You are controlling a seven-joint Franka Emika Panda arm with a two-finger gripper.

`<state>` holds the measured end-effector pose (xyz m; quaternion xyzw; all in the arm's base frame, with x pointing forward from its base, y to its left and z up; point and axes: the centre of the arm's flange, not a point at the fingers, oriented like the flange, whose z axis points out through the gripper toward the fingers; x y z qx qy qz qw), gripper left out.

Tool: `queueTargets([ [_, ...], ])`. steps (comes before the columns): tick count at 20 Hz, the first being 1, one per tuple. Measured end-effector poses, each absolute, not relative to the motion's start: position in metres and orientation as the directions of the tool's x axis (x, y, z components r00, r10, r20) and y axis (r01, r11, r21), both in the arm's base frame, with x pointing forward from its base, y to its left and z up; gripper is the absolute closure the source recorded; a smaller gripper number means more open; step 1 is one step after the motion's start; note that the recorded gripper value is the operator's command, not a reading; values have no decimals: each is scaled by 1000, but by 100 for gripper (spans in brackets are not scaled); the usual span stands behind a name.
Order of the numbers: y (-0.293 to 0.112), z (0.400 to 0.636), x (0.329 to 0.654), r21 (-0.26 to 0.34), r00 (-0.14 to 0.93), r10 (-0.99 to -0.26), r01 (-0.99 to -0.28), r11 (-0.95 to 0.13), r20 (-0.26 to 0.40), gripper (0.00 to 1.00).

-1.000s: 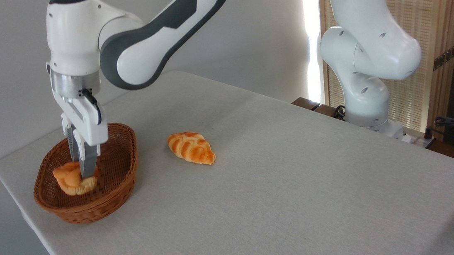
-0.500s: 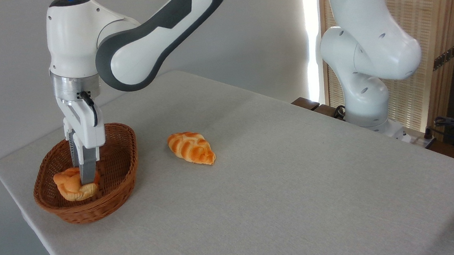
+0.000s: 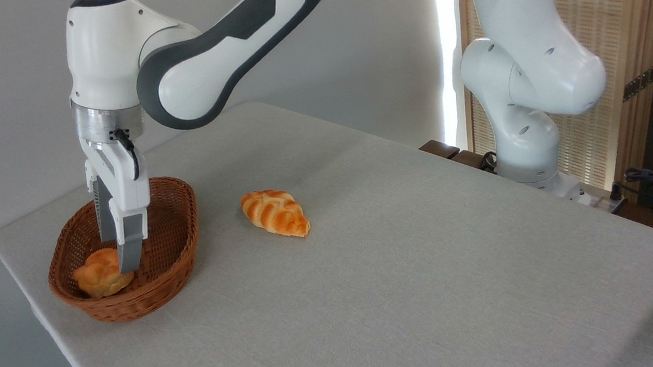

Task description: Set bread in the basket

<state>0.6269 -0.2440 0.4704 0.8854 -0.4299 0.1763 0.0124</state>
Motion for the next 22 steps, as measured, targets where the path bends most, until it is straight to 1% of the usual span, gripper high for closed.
queueTargets([
  [2, -238, 483, 627, -142, 570, -753, -758, -637, 329, 0],
  [4, -223, 500, 624, -144, 594, -749, -747, -649, 293, 0],
  [8, -167, 541, 611, -137, 676, -716, -703, -698, 178, 0],
  [10, -143, 557, 603, -124, 685, -720, -709, -694, 112, 0],
  [12, -115, 569, 598, -94, 683, -729, -724, -683, 46, 0],
  [13, -101, 575, 598, -75, 686, -726, -723, -687, 39, 0],
  [16, -53, 598, 595, -15, 716, -694, -695, -719, 80, 0],
  [17, -41, 603, 592, -3, 722, -687, -689, -725, 80, 0],
  [19, -31, 608, 584, 17, 732, -678, -680, -733, 61, 0],
  [22, -35, 612, 578, 25, 729, -683, -685, -728, 51, 0],
])
